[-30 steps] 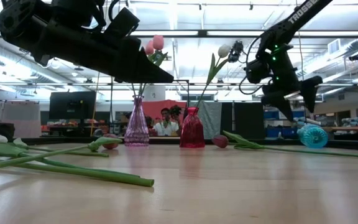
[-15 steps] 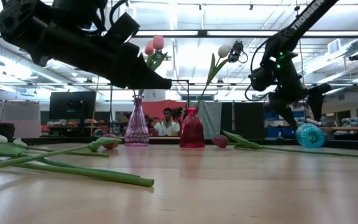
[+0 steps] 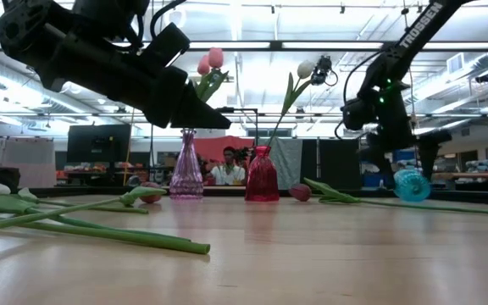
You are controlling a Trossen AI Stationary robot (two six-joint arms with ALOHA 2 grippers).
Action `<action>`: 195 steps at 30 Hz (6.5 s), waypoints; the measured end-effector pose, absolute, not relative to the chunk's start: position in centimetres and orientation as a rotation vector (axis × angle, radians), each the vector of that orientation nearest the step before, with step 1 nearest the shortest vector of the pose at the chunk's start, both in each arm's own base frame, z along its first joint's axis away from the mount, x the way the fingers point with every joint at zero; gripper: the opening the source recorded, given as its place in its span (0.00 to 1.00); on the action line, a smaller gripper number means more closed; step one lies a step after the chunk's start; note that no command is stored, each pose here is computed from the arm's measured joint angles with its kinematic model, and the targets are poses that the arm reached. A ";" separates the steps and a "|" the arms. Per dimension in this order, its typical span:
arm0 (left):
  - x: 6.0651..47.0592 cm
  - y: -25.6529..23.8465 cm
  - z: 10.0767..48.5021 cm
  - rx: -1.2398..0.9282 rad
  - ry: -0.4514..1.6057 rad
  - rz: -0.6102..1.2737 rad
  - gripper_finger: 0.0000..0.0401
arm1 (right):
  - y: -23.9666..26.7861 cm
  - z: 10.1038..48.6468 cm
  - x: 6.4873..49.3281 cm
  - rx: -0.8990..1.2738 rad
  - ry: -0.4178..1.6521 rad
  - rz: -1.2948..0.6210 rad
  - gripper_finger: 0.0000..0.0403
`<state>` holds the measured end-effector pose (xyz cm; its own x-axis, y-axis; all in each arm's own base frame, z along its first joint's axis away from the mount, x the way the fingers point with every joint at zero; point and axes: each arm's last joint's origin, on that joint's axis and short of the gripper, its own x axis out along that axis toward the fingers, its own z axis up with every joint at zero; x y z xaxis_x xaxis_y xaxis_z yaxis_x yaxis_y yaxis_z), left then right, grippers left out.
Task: Sort flowers into vase by color
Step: Move the blue vase to the center of the table, then put the top red flower into the blue vase
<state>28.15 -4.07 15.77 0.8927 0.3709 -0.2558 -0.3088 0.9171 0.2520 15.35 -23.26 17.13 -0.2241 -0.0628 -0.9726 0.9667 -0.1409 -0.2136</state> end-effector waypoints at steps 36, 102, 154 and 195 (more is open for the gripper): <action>28.3 -4.3 16.1 0.178 0.262 0.264 0.62 | -10.0 24.3 18.0 0.761 0.720 -1.140 0.77; 27.6 -3.9 15.1 0.009 0.393 0.297 0.62 | 2.9 16.0 27.1 0.090 0.683 -0.372 0.94; 28.4 -3.5 17.1 -0.146 0.169 0.270 0.62 | 1.8 22.5 24.7 0.234 0.624 -0.338 0.02; 30.7 -2.2 21.8 -0.059 -0.036 0.118 0.03 | 3.4 23.7 31.3 0.033 -0.028 -0.135 0.22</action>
